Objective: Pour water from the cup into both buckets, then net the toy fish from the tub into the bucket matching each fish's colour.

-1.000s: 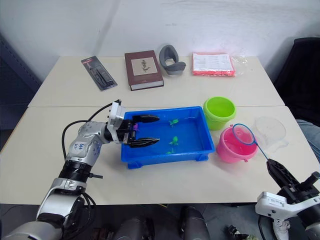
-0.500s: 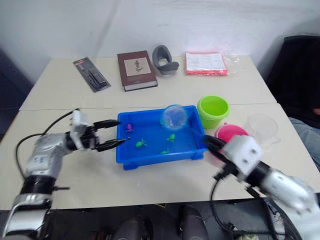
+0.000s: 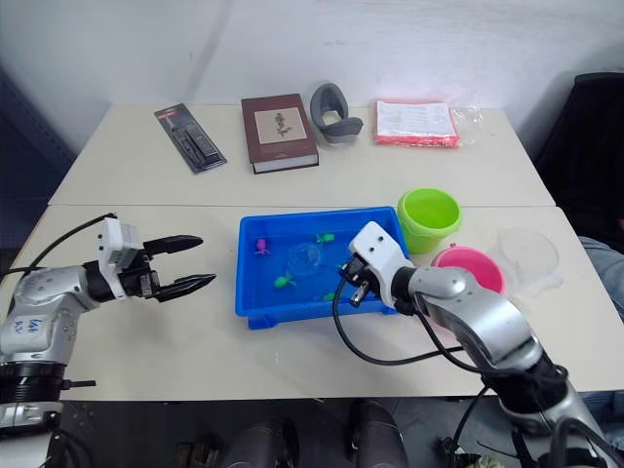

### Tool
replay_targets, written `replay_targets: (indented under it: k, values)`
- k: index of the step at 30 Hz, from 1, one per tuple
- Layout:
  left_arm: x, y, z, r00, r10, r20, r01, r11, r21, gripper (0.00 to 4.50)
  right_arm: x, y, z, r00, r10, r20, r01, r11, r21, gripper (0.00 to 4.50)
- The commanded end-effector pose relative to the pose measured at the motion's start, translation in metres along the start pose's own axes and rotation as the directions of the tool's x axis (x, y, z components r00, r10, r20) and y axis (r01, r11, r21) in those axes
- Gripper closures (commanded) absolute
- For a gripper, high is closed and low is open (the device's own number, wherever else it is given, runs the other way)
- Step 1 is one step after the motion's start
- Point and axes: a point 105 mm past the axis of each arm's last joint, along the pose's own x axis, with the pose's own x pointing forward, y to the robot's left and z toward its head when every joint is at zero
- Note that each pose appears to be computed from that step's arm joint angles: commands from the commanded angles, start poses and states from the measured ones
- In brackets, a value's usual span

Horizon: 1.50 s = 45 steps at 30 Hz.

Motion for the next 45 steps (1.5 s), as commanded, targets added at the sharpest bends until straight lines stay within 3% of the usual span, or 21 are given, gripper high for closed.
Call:
replay_targets:
  k: [1,6,14,19,24,31,36,45]
  values:
    - [0.0,0.001,0.018,1.0,-0.017,-0.024,0.019,0.997,0.072,0.04,0.011,-0.007,0.012,1.0,-0.012,0.014,0.012,0.999,-0.032,4.5]
    - [0.005,0.002,0.025,0.992,-0.071,-0.104,0.086,0.985,0.147,0.04,0.034,-0.002,0.027,0.999,0.031,0.032,-0.029,0.997,-0.065,4.5]
    - [0.004,0.008,0.018,0.98,-0.069,-0.185,0.096,0.985,0.143,0.04,0.059,0.016,0.034,0.993,0.115,0.028,-0.112,0.989,-0.101,4.5]
    - [0.004,0.01,0.015,0.979,-0.072,-0.192,0.099,0.986,0.131,0.04,0.064,0.024,0.055,0.982,0.138,0.125,-0.124,0.986,-0.114,4.5]
    - [0.004,0.009,0.004,0.978,-0.078,-0.195,0.097,0.991,0.092,0.04,0.044,0.027,0.063,0.964,0.132,0.23,-0.109,0.988,-0.108,4.5]
    - [0.008,0.006,-0.001,0.98,-0.103,-0.172,0.116,0.991,0.068,0.04,0.012,0.026,0.049,0.966,0.114,0.234,-0.093,0.991,-0.098,4.5]
    - [0.018,-0.004,0.009,0.983,-0.174,-0.052,0.177,0.982,0.06,0.04,-0.018,0.021,0.037,0.967,0.07,0.244,-0.056,0.996,-0.064,4.5]
    - [0.037,-0.012,0.017,0.966,-0.251,0.062,0.248,0.967,0.063,0.04,-0.069,0.014,0.021,0.957,-0.04,0.288,0.052,0.998,-0.035,4.5]
